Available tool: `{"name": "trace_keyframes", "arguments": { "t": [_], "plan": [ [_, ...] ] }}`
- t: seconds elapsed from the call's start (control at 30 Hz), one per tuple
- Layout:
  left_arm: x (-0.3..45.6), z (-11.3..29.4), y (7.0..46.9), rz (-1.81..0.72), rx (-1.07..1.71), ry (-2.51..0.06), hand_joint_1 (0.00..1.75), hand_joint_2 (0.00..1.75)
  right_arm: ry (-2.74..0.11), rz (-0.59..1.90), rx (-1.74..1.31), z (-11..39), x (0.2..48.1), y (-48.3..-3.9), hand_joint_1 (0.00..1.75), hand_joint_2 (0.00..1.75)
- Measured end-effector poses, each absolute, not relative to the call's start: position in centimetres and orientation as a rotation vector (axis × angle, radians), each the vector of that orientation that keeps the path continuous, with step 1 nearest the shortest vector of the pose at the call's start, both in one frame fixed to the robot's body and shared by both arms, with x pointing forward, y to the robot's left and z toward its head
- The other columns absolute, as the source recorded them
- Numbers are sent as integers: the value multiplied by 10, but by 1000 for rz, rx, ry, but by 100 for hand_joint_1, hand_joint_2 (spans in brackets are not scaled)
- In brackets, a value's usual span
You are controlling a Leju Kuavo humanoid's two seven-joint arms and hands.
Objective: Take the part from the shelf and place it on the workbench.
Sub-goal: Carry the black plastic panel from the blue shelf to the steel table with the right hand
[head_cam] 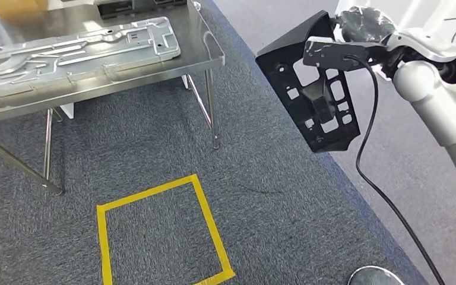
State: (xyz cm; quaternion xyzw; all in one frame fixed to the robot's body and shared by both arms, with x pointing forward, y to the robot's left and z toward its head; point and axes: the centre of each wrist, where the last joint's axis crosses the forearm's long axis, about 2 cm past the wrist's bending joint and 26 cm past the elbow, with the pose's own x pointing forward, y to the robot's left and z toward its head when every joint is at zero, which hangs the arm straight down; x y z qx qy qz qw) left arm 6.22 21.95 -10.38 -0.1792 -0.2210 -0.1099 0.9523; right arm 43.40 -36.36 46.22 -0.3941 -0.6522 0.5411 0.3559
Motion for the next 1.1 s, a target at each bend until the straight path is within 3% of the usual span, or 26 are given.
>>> {"name": "trace_keyframes", "arguments": {
  "t": [0.63, 1.1],
  "plan": [
    [72, -101, 212, -220, -389, -454, 0, 175, -1596, 1341, -1096, 515, 460, -369, 175, 175],
    [72, -101, 212, -207, -389, -454, 0, 175, -1564, 1335, -1056, 494, 487, -359, 175, 175]
  ]
}}
